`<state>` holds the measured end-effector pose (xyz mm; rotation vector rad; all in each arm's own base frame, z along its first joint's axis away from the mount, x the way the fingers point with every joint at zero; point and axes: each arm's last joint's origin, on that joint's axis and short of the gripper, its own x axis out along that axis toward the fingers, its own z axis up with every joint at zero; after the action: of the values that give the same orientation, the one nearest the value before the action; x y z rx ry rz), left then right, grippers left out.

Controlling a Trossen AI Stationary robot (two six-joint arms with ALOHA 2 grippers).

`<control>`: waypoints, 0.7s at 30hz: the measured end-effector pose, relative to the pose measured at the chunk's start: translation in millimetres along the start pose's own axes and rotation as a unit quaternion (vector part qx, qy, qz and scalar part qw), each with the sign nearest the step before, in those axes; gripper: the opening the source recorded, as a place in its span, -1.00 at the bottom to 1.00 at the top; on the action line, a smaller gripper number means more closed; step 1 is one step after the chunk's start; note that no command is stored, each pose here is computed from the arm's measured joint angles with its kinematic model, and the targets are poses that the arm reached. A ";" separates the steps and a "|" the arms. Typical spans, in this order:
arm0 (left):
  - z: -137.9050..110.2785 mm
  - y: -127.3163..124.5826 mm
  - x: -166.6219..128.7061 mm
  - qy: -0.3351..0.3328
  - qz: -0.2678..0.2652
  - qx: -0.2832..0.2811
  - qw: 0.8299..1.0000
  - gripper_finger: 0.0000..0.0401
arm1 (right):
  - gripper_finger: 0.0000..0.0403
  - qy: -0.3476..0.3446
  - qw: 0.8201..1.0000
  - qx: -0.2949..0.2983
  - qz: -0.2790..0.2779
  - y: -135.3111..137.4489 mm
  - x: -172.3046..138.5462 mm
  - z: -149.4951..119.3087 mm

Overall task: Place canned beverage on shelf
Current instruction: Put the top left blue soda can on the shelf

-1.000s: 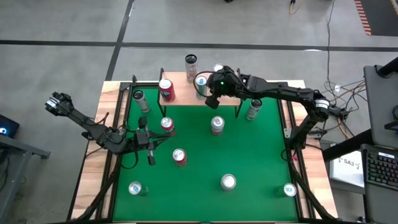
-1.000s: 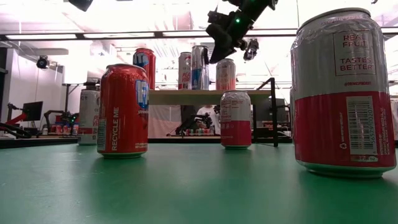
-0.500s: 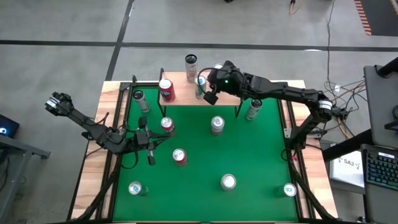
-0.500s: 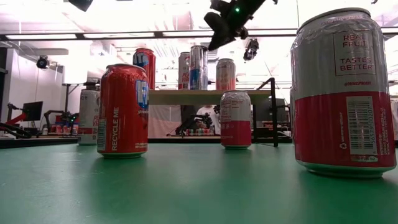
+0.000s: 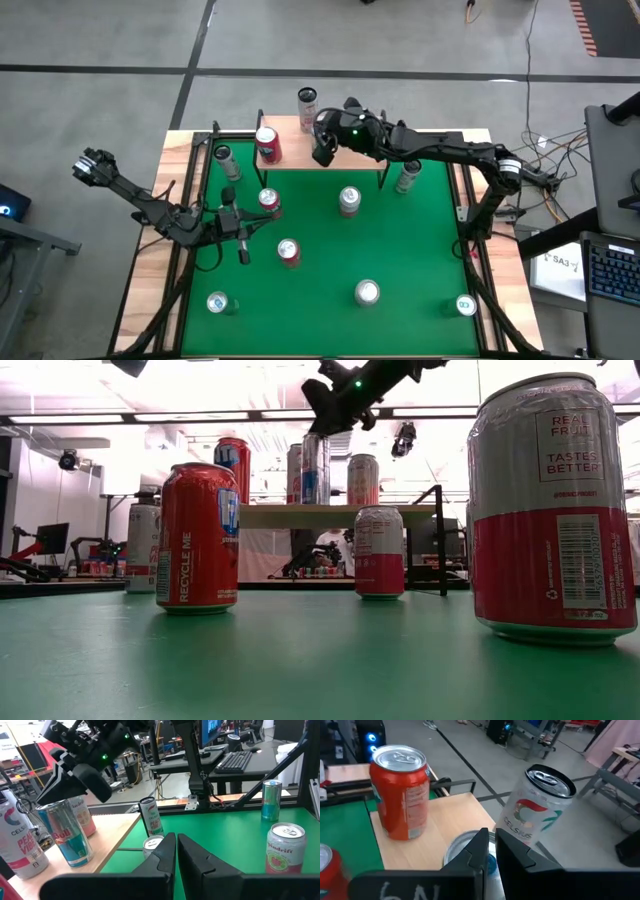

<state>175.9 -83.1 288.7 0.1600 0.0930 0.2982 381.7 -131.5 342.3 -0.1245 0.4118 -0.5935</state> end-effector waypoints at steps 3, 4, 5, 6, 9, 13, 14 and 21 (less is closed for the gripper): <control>0.0 0.0 0.0 0.000 0.000 0.000 1.000 -0.99 | -0.86 0.009 1.000 -0.005 0.003 0.4 0.4 -1.8; 0.0 0.0 0.0 0.000 0.000 0.000 1.000 -0.99 | -0.86 0.012 1.000 -0.010 0.005 0.6 0.4 -2.4; 0.0 0.0 0.0 0.000 0.000 0.000 1.000 -0.99 | -0.86 0.013 1.000 -0.017 0.007 0.6 -0.1 -2.2; 0.0 0.0 0.0 0.000 0.000 0.000 1.000 -0.99 | -0.86 0.016 0.999 -0.026 0.011 0.4 -1.0 -1.9; 0.0 0.0 0.0 0.000 0.000 0.000 1.000 -0.99 | -0.86 0.014 0.998 -0.046 0.031 0.5 -3.7 -0.8; 0.0 0.0 0.0 0.000 0.001 0.000 1.000 -0.99 | -0.86 0.008 0.998 -0.051 0.042 -0.8 -7.9 1.9; 0.0 0.0 0.0 0.000 0.000 0.000 1.000 -0.99 | -0.86 0.009 0.998 -0.051 0.042 -1.1 -8.6 1.9; 0.1 0.0 0.0 0.000 0.001 0.000 1.000 -0.99 | -0.86 0.007 0.998 -0.049 0.040 -3.5 -9.8 2.6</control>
<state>175.9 -83.1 288.8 0.1597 0.0922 0.2993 373.6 -128.9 348.9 -0.1975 0.4583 -0.4955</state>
